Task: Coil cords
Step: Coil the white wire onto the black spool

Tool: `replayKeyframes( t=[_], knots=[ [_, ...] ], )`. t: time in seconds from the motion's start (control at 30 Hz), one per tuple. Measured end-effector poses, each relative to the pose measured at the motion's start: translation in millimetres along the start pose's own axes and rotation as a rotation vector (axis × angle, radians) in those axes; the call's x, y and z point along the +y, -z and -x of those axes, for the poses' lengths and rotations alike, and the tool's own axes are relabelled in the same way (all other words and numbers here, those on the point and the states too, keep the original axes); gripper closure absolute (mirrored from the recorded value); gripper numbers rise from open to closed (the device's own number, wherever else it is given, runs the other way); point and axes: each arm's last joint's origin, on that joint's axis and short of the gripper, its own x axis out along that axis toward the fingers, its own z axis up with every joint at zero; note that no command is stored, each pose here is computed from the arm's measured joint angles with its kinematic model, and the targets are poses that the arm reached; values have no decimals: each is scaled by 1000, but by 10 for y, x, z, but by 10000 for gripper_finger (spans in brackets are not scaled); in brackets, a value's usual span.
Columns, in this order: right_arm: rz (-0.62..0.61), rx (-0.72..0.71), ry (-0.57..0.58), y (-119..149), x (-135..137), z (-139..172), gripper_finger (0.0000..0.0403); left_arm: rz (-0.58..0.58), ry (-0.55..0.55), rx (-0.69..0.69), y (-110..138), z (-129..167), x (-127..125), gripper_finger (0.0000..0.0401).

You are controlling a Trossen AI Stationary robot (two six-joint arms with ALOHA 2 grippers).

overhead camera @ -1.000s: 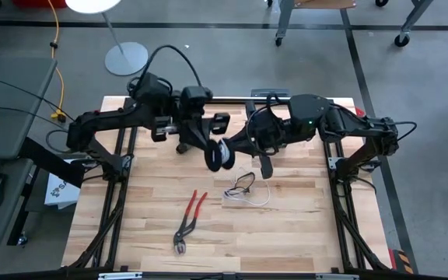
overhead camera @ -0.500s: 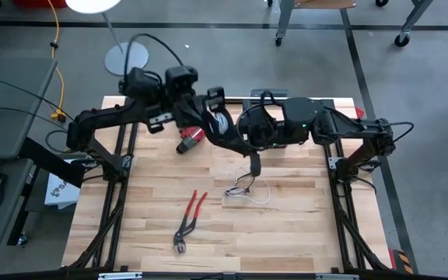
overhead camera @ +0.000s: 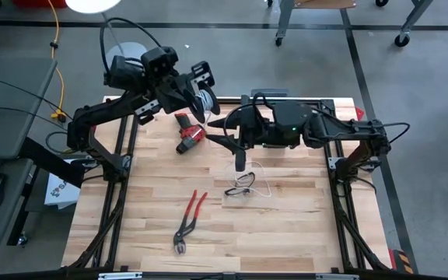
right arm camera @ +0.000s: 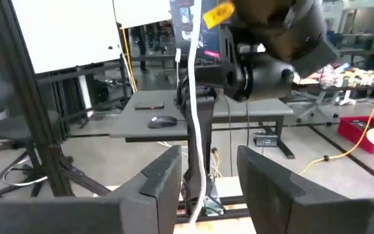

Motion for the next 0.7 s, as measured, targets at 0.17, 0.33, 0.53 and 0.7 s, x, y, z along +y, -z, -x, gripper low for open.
replayKeyframes(
  t=[0.17,0.33,0.53,0.7],
  knots=[
    [-21,7,-55,20,21,-22,260,-5,-17,4,-21,37,30,401],
    [-20,12,-46,41,21,-50,260,-13,-27,3,-41,65,47,401],
    [-2,37,-24,134,11,-159,260,-23,-31,0,-44,69,50,401],
    [7,34,-19,141,-6,-178,261,-19,-31,0,-44,69,50,401]
  ],
)
